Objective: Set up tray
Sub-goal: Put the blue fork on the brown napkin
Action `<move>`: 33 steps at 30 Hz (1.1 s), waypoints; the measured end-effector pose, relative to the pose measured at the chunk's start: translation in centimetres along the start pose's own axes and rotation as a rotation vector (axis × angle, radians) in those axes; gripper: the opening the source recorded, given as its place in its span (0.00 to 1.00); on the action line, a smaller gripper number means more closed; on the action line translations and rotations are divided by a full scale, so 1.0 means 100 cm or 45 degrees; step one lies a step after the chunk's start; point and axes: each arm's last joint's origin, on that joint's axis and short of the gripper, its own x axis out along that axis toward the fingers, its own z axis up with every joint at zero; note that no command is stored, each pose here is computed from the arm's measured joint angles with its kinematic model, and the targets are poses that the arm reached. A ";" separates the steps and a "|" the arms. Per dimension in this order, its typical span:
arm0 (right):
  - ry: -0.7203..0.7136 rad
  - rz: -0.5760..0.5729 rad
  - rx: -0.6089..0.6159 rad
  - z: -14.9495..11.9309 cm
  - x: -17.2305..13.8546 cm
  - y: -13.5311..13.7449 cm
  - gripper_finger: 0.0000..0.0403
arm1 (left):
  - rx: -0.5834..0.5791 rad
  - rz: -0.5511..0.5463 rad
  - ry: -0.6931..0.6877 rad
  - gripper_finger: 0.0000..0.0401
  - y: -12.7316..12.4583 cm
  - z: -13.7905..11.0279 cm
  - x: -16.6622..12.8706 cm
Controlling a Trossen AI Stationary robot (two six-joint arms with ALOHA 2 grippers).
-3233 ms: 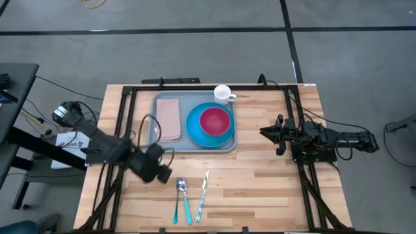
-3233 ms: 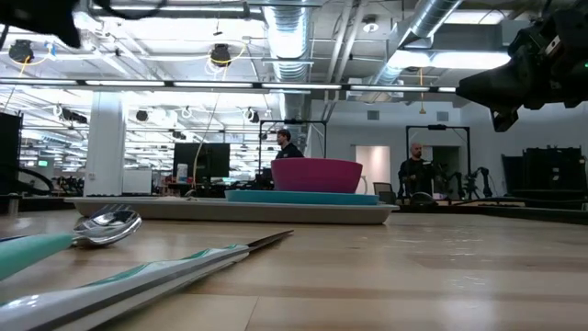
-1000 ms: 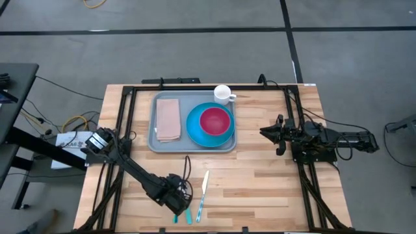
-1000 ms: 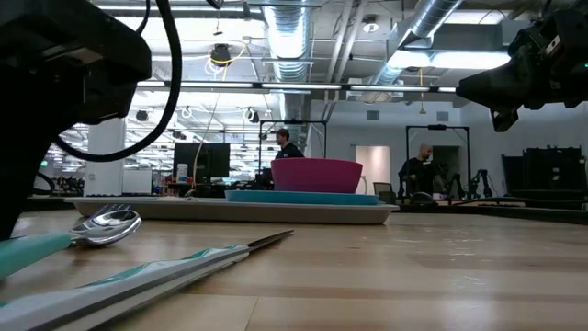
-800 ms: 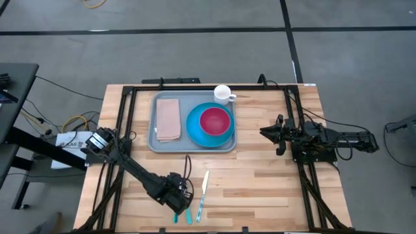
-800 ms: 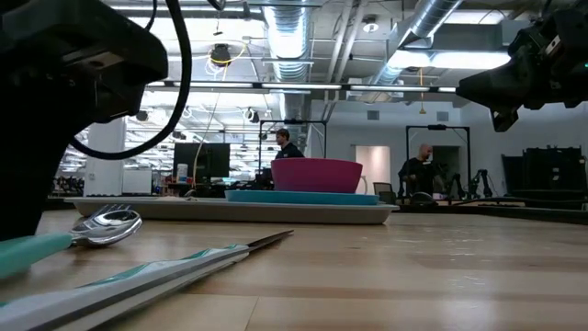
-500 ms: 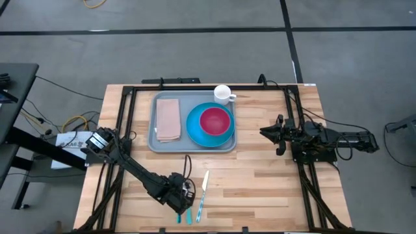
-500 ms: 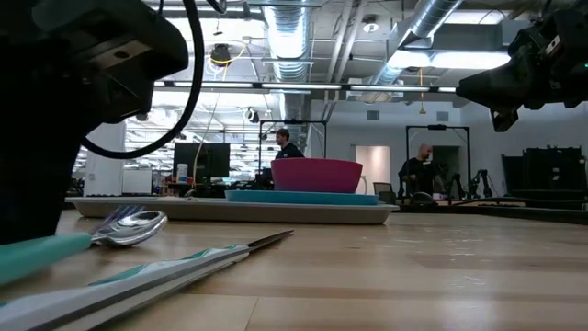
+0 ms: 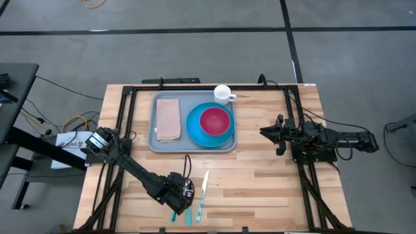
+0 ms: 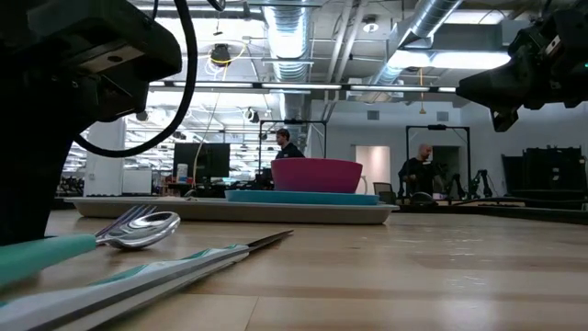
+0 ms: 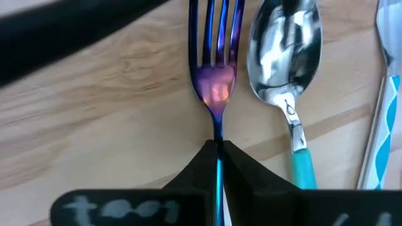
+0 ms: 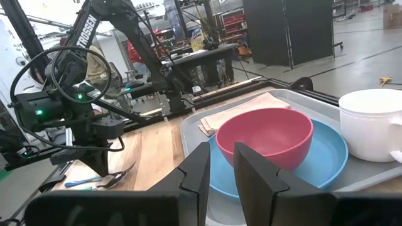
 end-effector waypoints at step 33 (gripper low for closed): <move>-0.001 0.000 0.000 0.000 0.000 0.000 0.16 | -0.154 0.257 -0.535 0.00 0.030 0.137 -0.090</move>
